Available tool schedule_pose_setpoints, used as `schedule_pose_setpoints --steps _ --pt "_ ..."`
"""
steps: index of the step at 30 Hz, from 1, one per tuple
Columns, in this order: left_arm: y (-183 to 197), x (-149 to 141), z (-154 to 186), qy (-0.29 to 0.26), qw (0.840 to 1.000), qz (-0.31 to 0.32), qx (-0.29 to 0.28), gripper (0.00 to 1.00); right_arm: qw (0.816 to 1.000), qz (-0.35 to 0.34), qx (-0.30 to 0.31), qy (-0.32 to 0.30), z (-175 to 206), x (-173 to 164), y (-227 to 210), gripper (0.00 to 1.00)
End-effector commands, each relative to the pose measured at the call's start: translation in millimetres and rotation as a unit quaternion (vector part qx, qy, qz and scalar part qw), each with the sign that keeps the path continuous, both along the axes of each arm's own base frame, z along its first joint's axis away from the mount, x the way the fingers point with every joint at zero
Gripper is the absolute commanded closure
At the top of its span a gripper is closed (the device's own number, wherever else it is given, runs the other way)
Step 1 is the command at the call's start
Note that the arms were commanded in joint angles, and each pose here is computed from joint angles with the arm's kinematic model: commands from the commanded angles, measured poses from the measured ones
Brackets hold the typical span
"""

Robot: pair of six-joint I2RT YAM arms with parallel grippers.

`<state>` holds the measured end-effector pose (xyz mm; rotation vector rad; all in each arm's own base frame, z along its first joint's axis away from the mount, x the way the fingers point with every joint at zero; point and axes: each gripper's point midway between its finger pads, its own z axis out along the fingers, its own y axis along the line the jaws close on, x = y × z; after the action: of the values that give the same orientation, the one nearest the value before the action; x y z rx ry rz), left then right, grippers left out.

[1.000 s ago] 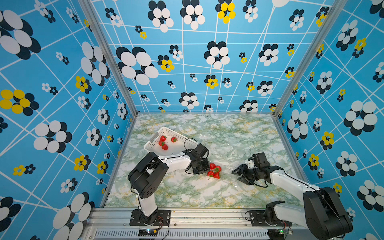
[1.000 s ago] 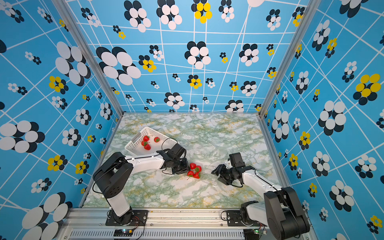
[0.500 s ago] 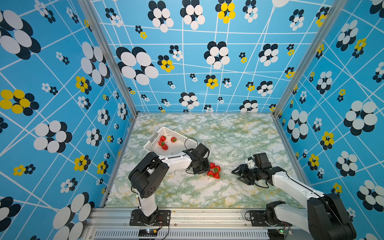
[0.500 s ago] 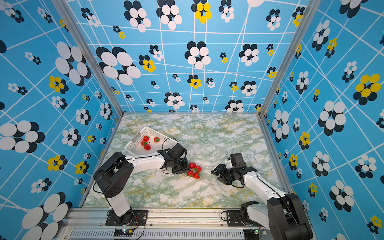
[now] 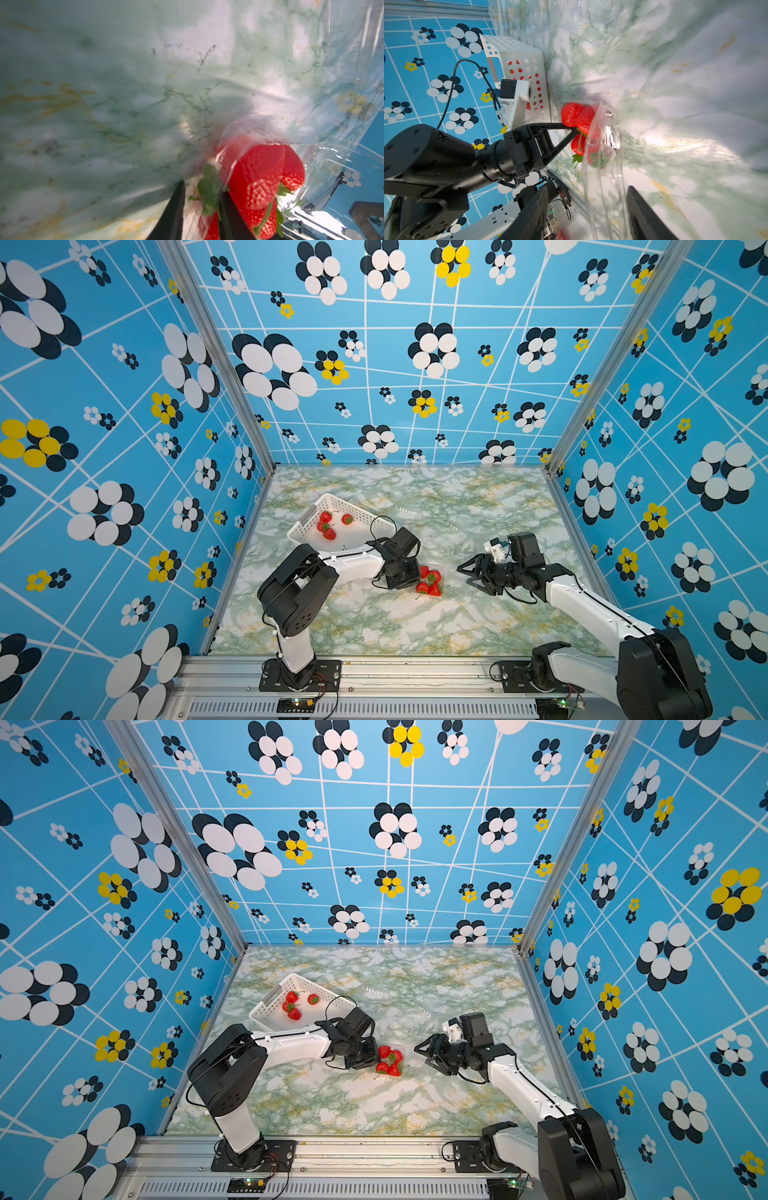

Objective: Pack strawberries into containers
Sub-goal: Close the packing box at the center of the board.

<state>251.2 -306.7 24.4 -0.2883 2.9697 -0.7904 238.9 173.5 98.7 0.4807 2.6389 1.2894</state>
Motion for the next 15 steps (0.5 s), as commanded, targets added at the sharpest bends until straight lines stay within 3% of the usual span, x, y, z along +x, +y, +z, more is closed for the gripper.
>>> schedule_pose_setpoints --steps 1,15 --pt "1 0 -3 -0.003 1.000 -0.010 0.017 0.72 0.999 0.019 0.024 -0.016 12 7 10 0.38" --pt "-5 4 8 -0.024 1.000 -0.012 0.004 0.69 0.996 0.049 0.060 -0.033 20 33 49 0.40"
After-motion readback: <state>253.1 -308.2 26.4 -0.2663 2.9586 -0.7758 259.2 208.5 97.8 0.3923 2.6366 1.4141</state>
